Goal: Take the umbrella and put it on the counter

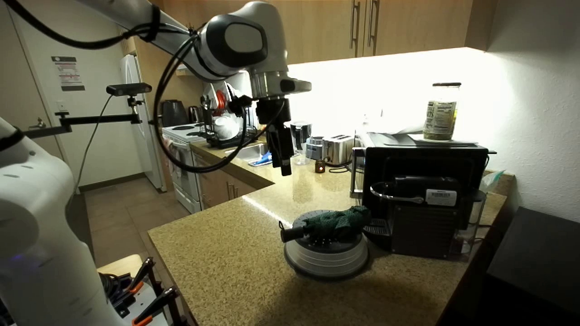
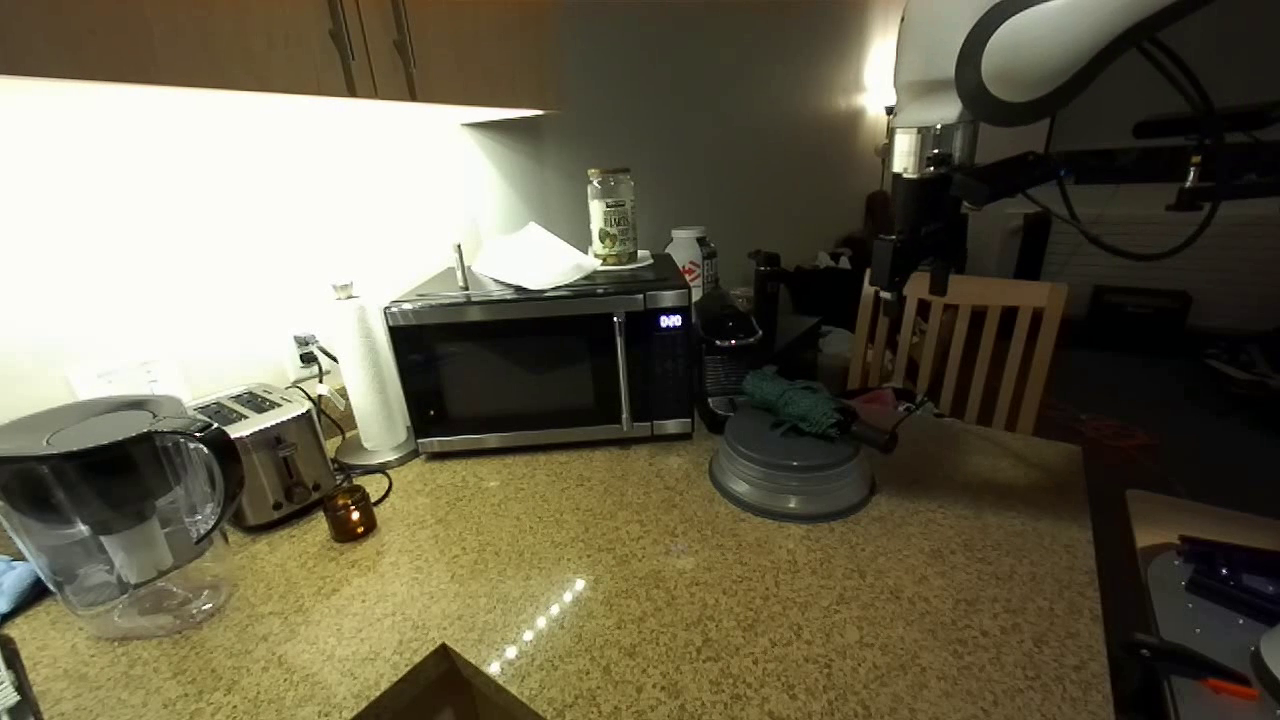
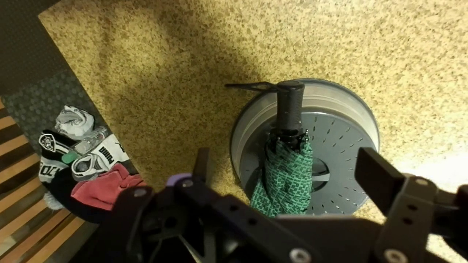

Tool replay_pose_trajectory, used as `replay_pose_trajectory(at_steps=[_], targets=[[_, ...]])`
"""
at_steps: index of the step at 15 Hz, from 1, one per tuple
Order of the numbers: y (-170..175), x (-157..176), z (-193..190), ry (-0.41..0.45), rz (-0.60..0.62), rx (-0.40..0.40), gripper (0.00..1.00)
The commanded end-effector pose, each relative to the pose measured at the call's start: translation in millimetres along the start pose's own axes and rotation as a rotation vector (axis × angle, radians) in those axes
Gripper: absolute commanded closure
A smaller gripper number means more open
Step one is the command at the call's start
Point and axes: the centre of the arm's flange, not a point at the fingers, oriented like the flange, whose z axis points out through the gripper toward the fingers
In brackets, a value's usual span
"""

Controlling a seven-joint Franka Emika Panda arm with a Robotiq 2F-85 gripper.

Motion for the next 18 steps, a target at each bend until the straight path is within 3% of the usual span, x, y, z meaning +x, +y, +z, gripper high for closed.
replay_pose_trajectory(at_steps=[1, 5, 13, 18], targets=[[-10, 9, 16, 0.028, -0.063, 0.025, 0.0], [-17, 19, 39, 0.053, -0.111, 0.037, 0.0], [-8, 45, 97, 0.007, -0.144, 0.038, 0.0], [-3, 66, 107, 0.053, -0.188, 0.06, 0.0]])
